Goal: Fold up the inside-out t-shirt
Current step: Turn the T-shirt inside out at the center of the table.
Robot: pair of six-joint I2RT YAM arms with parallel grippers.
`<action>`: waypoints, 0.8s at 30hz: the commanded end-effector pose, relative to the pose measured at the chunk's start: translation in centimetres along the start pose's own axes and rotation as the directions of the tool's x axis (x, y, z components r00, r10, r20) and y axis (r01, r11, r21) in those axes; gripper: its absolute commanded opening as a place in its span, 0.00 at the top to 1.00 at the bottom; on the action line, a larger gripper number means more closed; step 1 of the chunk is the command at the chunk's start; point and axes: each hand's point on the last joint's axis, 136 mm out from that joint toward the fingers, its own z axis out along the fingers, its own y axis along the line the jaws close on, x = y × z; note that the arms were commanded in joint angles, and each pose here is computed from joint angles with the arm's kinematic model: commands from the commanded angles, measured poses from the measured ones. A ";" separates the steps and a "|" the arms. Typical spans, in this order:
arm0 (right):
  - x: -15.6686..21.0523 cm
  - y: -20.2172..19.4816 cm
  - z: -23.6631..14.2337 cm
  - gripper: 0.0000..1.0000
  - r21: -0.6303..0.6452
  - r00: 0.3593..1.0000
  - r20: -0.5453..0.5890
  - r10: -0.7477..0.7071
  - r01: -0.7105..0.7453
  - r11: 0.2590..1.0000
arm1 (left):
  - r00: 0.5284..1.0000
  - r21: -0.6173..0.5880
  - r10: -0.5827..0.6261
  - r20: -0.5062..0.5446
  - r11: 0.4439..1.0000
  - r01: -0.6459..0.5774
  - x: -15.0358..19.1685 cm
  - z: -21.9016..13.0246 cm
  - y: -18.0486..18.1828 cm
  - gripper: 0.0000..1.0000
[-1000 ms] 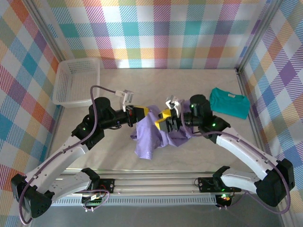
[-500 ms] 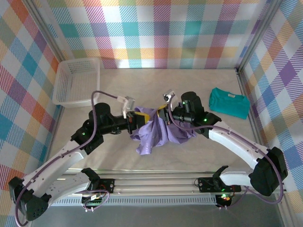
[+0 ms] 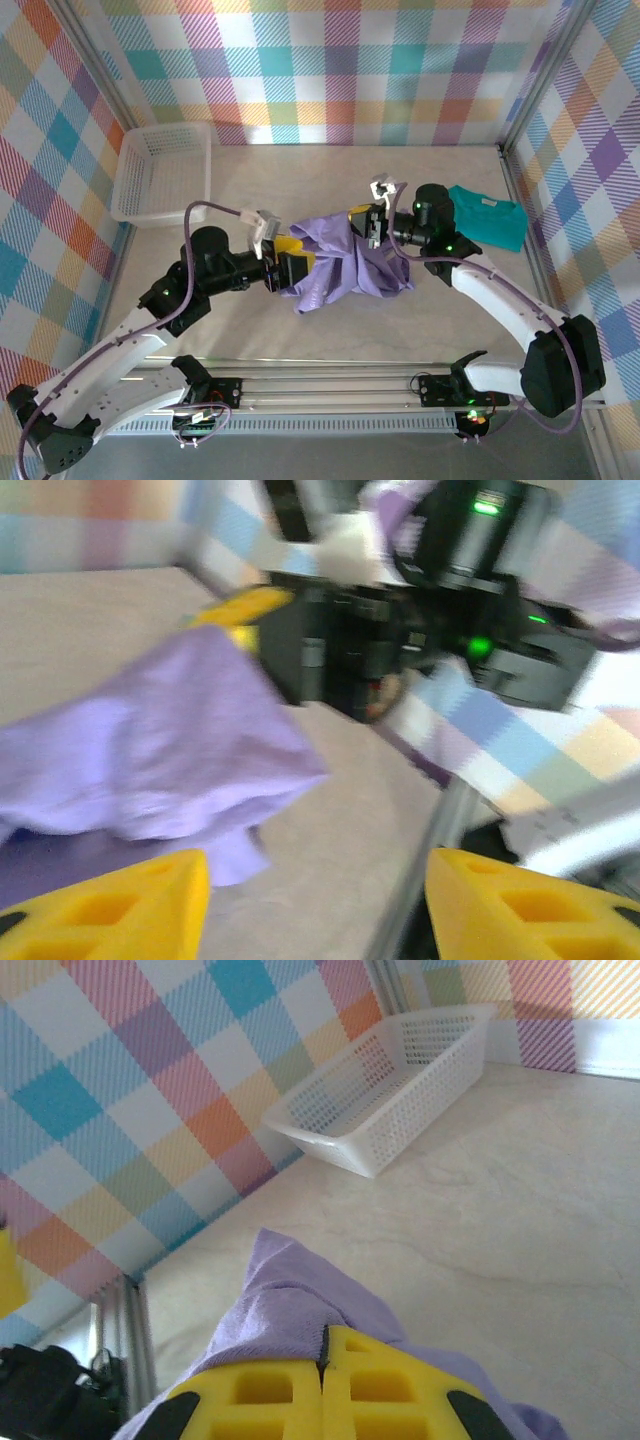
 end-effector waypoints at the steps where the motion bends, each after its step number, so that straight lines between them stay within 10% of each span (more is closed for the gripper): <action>1: -1.6 2.2 -0.3 1.00 -0.132 0.999 0.022 0.033 -0.029 0.991 | 1.000 -0.383 -0.019 -0.007 0.924 0.015 0.3 -0.7 7.0 0.34; 24: -0.9 2.3 -0.3 1.00 -0.142 0.999 -0.009 0.036 -0.037 0.989 | 0.958 -0.274 -0.282 -0.057 0.927 0.257 0.6 6.6 8.0 0.51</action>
